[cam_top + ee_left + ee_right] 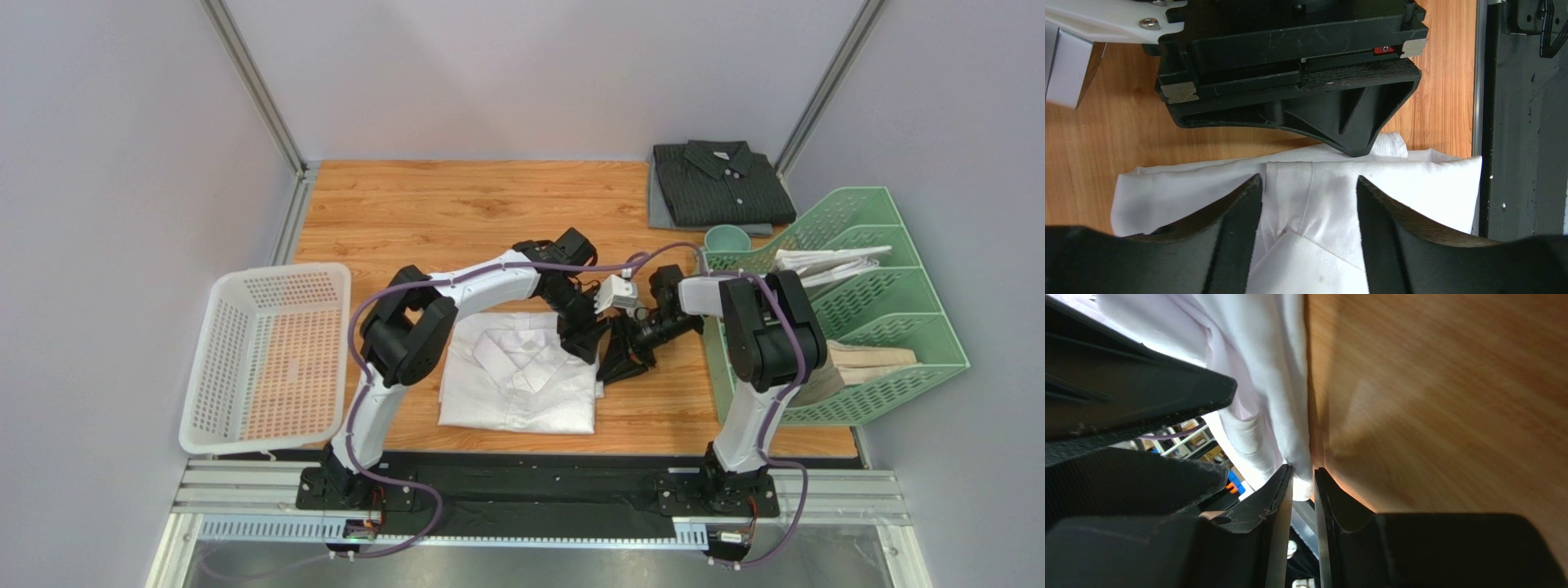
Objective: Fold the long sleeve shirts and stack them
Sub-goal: Fold the shirt
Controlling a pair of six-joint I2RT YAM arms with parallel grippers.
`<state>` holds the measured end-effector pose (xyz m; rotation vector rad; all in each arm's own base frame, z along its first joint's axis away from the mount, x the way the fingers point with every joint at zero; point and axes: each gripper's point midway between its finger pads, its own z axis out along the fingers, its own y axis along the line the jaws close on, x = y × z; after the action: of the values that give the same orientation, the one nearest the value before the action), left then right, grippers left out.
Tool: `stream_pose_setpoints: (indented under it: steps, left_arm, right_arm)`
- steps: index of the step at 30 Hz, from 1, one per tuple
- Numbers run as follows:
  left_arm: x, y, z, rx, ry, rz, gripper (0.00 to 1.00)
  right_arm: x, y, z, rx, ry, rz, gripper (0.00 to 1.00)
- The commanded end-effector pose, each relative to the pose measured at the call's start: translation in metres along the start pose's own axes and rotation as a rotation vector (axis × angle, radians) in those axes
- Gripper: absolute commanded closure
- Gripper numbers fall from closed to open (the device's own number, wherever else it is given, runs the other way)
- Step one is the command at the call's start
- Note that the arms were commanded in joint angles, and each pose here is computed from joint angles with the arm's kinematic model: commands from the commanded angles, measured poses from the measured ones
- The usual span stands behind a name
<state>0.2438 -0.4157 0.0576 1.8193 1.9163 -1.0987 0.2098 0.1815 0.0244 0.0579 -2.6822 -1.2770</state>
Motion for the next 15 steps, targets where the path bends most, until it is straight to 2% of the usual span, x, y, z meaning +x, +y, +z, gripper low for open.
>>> stream_pose_setpoints:
  steps: [1, 3, 8, 14, 15]
  left_arm:
    - [-0.010, -0.001, 0.004, 0.027, -0.027, -0.002, 0.41]
    - [-0.010, -0.003, 0.006, 0.037, -0.029, -0.001, 0.48]
    - [-0.011, -0.003, 0.006, 0.043, -0.034, -0.008, 0.53]
    - [-0.020, -0.001, 0.004, 0.032, -0.062, -0.027, 0.85]
    - [-0.022, -0.001, 0.002, 0.030, -0.066, -0.031, 0.98]
  right_arm:
    - [-0.003, 0.004, 0.006, -0.057, 0.004, 0.027, 0.76]
    - [-0.002, 0.005, 0.007, -0.069, 0.006, 0.034, 0.78]
    - [0.003, 0.010, 0.007, -0.106, 0.011, 0.042, 0.83]
    - [0.005, 0.018, 0.006, -0.137, 0.019, 0.049, 1.00]
    - [0.007, 0.019, 0.006, -0.140, 0.024, 0.054, 1.00]
